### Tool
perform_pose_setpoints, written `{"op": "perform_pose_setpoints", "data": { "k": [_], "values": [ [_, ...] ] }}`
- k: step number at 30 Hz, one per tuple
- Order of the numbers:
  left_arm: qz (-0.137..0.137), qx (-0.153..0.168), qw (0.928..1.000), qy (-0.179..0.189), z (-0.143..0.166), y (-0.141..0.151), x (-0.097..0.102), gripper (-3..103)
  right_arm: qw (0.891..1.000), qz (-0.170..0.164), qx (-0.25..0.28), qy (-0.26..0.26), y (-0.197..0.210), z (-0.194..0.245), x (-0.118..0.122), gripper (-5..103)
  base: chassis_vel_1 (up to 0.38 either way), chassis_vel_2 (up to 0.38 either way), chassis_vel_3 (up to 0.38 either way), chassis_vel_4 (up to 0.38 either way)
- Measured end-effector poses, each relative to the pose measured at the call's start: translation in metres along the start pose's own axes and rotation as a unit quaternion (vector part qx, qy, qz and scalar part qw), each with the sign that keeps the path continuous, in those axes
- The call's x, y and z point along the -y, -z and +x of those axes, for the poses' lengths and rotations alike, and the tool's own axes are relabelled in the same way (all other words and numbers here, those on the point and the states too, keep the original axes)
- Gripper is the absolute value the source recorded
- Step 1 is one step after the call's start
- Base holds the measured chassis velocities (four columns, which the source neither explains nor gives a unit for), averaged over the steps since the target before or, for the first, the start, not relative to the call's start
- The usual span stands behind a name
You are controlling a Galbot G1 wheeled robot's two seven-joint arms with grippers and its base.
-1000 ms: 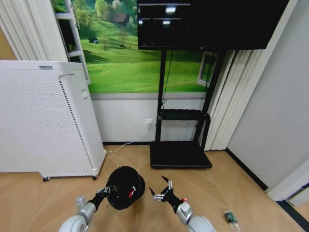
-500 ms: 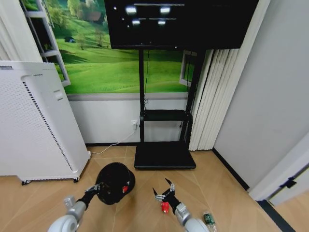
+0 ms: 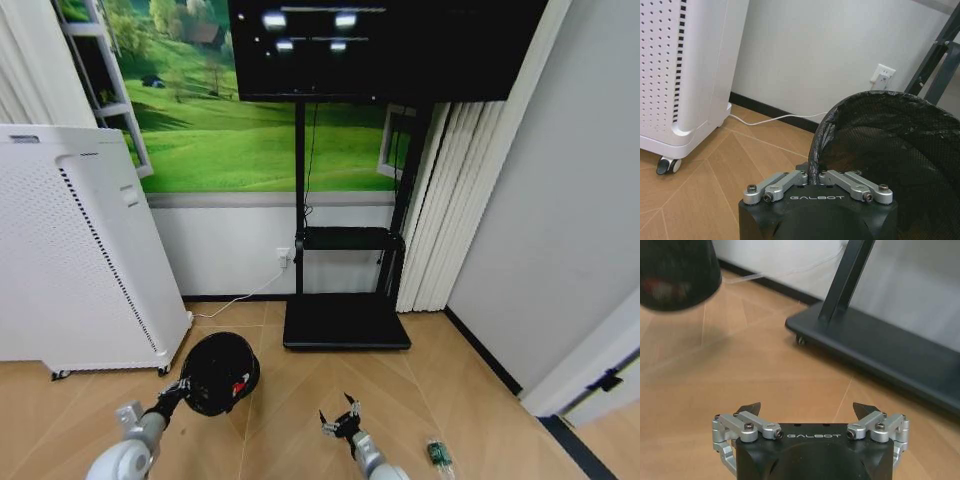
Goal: Pick up the trash bin and place the garbage on the floor into it.
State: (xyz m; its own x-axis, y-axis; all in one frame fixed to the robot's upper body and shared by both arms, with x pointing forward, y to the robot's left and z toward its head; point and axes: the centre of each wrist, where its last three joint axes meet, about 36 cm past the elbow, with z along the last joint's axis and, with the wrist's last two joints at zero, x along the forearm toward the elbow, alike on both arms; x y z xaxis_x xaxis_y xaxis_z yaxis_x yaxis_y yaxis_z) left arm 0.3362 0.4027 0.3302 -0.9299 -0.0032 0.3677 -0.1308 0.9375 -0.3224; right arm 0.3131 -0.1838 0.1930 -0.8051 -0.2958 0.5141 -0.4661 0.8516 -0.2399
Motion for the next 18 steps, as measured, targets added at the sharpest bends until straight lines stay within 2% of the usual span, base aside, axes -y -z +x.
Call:
{"op": "perform_pose_setpoints", "data": {
  "k": [10, 13, 18],
  "values": [
    [0.01, 0.001, 0.9999, -0.002, 0.0, 0.002, -0.004, 3, 0.998, 0.051, -0.046, 0.007, -0.03, -0.032, -0.008, 100, 0.0, 0.0, 0.0, 0.0],
    [0.011, 0.001, 0.9999, -0.003, 0.002, 0.0, -0.004, 3, 0.996, 0.075, -0.053, 0.01, -0.043, -0.05, -0.007, 100, 0.0, 0.0, 0.0, 0.0],
    [0.011, 0.001, 0.9999, -0.008, 0.004, -0.001, -0.001, 3, 0.993, 0.096, -0.062, 0.004, -0.051, -0.064, 0.001, 100, 0.0, 0.0, 0.0, 0.0]
  ]
}}
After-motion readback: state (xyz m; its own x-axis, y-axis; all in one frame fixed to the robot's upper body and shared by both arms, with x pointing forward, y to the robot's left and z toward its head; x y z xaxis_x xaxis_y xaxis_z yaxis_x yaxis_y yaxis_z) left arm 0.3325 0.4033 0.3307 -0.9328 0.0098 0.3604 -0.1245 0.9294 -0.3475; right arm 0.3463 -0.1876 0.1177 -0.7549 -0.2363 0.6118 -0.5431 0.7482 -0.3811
